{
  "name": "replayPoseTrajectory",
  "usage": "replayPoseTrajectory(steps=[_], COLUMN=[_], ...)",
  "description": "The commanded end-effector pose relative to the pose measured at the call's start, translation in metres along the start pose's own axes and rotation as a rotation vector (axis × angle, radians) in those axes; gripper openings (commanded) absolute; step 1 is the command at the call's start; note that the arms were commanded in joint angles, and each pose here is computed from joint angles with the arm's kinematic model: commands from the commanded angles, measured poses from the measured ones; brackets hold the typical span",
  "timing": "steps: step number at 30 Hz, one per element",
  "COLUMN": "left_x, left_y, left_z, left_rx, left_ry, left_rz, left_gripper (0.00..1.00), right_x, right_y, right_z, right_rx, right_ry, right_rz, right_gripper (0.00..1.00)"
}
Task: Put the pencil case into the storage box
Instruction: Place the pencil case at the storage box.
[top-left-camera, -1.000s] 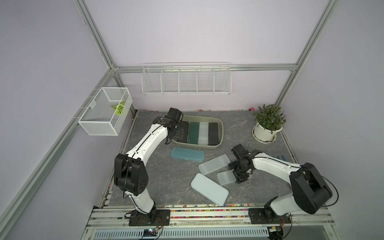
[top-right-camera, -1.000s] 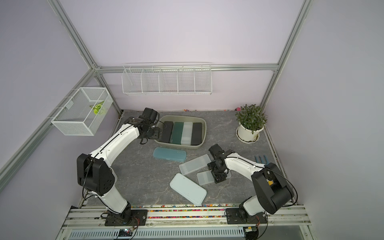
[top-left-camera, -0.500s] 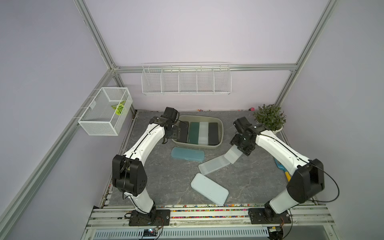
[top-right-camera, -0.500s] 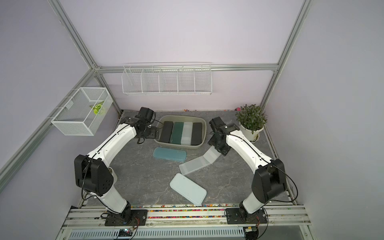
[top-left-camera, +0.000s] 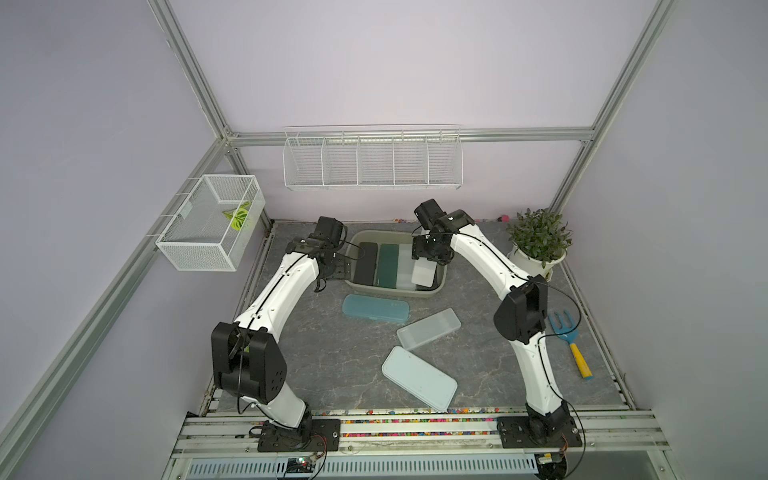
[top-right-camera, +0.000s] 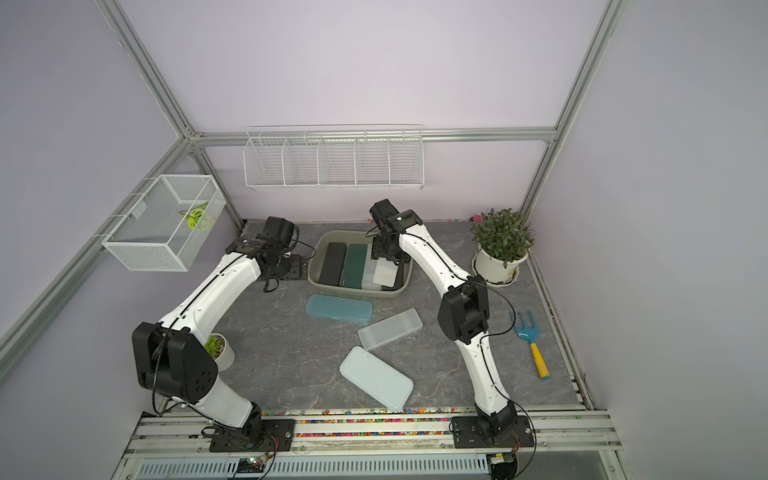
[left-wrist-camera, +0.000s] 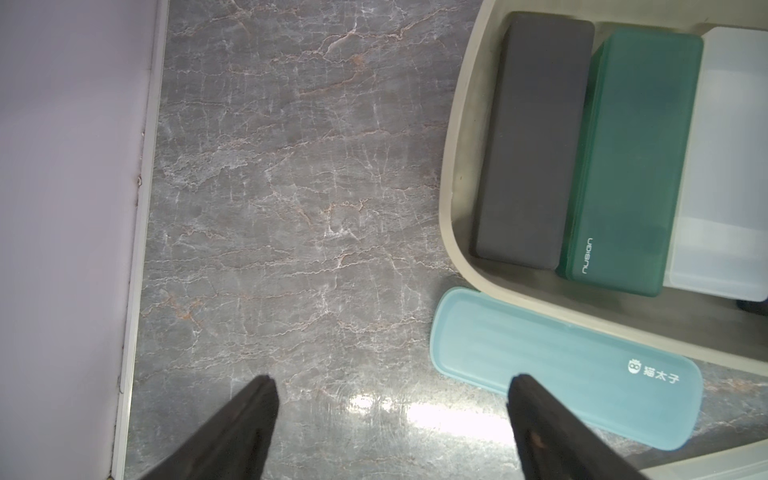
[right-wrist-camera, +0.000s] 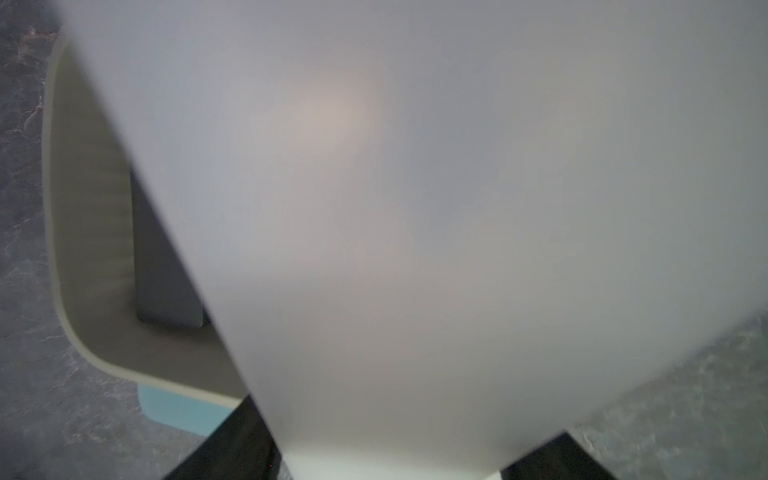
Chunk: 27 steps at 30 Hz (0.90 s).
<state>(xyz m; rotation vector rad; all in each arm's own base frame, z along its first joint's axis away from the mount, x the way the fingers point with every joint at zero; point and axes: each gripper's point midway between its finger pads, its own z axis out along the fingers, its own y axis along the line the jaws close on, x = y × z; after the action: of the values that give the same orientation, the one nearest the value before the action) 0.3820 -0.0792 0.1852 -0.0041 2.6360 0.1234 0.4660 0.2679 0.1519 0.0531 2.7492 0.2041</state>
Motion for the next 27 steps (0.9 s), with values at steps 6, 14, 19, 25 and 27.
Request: replayPoseTrajectory(steps=[6,14,19,25,27], left_x=[0.016,0.024,0.024,0.023,0.023], left_y=[0.006,0.007,0.005,0.003,0.003], left_z=[0.0,0.006,0.008,0.01,0.011], left_rx=[0.003,0.004,0.012,0.018,0.018], left_ry=[0.021,0.045,0.049,0.052,0.054], left_rz=[-0.026,-0.018,-0.018,-0.012,-0.01], left_gripper=[0.91,0.91,0.91,0.91,0.91], right_x=[-0.008,0.018,0.031,0.033,0.032], right_y=[-0.005,-0.024,-0.035,-0.04,-0.042], right_z=[0.045,0.068,0.076,0.083,0.083], right_rx=[0.033,0.105,0.143,0.154,0.153], right_ry=[0.03,0.155,0.211,0.23,0.23], right_rz=[-0.033,-0.02,-0.009,0.014,0.023], right_gripper=[0.54,0.55,0.58,0.67,0.7])
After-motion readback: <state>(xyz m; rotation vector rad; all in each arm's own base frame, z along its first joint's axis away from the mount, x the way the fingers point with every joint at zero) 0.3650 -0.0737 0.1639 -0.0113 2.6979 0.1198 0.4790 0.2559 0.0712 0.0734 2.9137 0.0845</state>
